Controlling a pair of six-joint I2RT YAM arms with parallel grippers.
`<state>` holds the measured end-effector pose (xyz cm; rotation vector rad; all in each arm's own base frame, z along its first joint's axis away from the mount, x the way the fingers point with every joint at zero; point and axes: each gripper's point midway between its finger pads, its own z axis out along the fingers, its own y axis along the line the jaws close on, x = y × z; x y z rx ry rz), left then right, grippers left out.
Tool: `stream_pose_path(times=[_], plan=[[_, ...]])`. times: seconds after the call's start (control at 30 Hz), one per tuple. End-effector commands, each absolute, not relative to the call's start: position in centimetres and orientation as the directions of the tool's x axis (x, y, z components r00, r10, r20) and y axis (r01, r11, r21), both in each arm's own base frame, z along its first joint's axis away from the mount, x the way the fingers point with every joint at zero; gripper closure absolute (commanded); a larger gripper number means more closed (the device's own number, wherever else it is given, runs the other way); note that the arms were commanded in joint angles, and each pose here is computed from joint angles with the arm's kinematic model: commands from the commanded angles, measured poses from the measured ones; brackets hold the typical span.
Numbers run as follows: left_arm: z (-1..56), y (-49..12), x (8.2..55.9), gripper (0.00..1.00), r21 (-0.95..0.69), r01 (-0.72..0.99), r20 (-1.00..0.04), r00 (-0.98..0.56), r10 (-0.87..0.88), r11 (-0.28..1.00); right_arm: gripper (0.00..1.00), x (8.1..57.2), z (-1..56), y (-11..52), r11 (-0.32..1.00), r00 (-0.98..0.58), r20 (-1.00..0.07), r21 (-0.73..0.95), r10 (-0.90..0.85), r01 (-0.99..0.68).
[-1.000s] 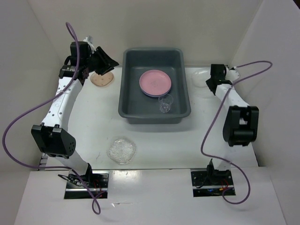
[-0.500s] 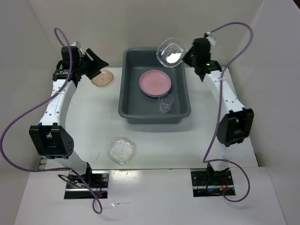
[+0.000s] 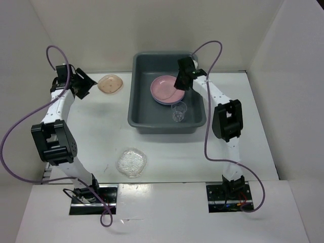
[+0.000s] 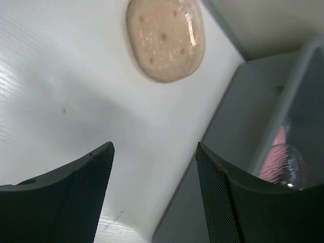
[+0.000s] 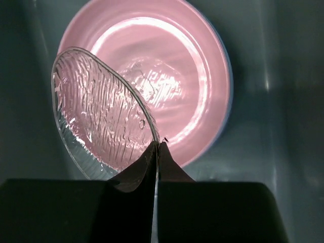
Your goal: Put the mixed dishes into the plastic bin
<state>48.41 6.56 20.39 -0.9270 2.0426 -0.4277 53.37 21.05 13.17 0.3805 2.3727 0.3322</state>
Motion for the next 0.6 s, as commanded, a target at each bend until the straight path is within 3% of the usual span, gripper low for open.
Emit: stream_pose_path(times=[0.0,0.03,0.07,0.17,0.37,0.57], plan=[[18.3,6.8,49.1,0.26,-0.550,-0.452,-0.574,-0.406,-0.711,0.702,0.99,56.2,17.5,21.5,0.915,-0.645,-0.665,0.374,0.377,0.149],[18.3,6.9,49.1,0.26,-0.550,-0.452,-0.574,-0.406,-0.711,0.702,0.83,56.6,17.4,21.7,0.916,-0.647,-0.664,0.373,0.376,0.150],[17.9,7.2,49.4,0.26,-0.538,-0.458,-0.581,-0.407,-0.705,0.708,0.79,56.7,15.6,21.7,0.921,-0.673,-0.642,0.352,0.366,0.165],[17.0,7.3,50.1,0.26,-0.533,-0.467,-0.571,-0.416,-0.707,0.705,0.64,58.2,18.6,21.9,0.919,-0.631,-0.681,0.363,0.373,0.151],[14.2,7.6,50.9,0.26,-0.519,-0.491,-0.543,-0.442,-0.714,0.699,0.56,58.9,21.0,21.5,0.919,-0.597,-0.706,0.358,0.382,0.164],[12.4,7.8,52.9,0.28,-0.562,-0.502,-0.527,-0.395,-0.752,0.657,0.53,55.3,22.3,21.4,0.930,-0.667,-0.666,0.349,0.335,0.119]])
